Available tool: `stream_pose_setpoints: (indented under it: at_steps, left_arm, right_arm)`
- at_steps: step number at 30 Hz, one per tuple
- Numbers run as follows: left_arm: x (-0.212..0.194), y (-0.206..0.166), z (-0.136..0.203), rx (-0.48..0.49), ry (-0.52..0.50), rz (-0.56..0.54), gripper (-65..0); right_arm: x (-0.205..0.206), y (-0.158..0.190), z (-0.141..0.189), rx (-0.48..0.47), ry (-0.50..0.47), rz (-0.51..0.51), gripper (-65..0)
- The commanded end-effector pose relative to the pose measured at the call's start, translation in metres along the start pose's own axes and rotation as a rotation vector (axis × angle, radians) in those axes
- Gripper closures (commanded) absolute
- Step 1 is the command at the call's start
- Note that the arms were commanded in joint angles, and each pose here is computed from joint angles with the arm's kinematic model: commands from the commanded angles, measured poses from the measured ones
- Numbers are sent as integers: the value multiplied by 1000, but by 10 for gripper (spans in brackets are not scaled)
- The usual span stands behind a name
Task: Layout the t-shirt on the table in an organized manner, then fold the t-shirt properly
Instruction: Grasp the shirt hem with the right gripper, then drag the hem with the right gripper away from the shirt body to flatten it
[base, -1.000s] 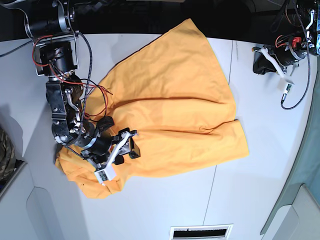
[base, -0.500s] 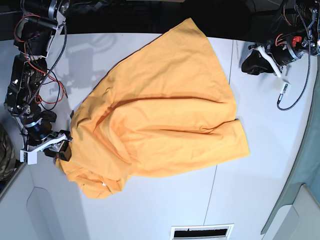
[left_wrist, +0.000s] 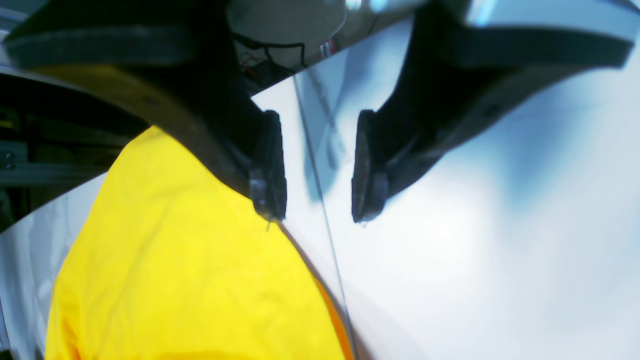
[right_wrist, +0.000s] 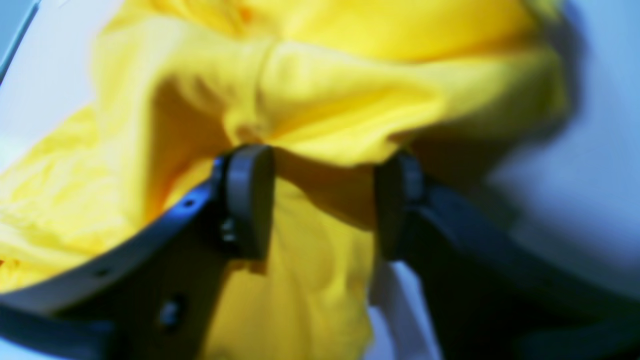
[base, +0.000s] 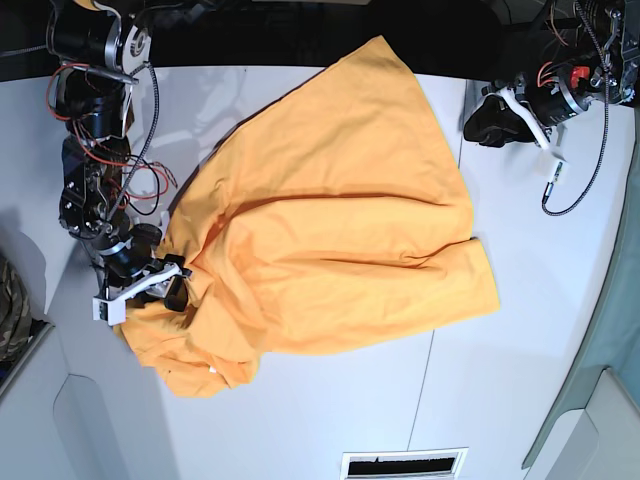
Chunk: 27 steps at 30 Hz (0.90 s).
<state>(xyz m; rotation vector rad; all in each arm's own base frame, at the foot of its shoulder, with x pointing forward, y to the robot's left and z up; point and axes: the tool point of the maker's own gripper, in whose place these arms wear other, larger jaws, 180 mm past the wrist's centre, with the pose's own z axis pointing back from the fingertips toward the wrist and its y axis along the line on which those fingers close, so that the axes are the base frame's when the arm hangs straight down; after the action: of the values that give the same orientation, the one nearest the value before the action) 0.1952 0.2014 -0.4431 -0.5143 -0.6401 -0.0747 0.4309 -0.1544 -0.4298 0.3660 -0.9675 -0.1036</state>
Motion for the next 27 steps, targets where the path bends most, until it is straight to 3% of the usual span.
stream_pose_setpoints:
  at_steps: [1,5,6,8,12,20,27]
  left_arm:
    - [13,-2,3,-17,-37,-20,-254]
    - [12,-2,3,-15,-35,-22,-249]
    - [12,-1,3,-13,-32,-25,-236]
    - [10,0,3,-5,-22,-36,-196]
    - [6,3,3,14,-1,-51,-192]
    - [9,9,3,46,-10,-39,-193]
    - [12,11,2,52,-9,-52,-193]
  right_arm:
    - [24,6,-4,19,-48,28,-218]
    - [26,18,-11,38,-36,116,-10]
    - [29,19,-10,44,-49,122,0]
    - [33,21,-8,53,-60,130,0]
    - [46,16,7,42,-91,148,0]
    - [55,-4,88,-33,-151,141,0]
    - [24,-14,143,-103,-124,199,0]
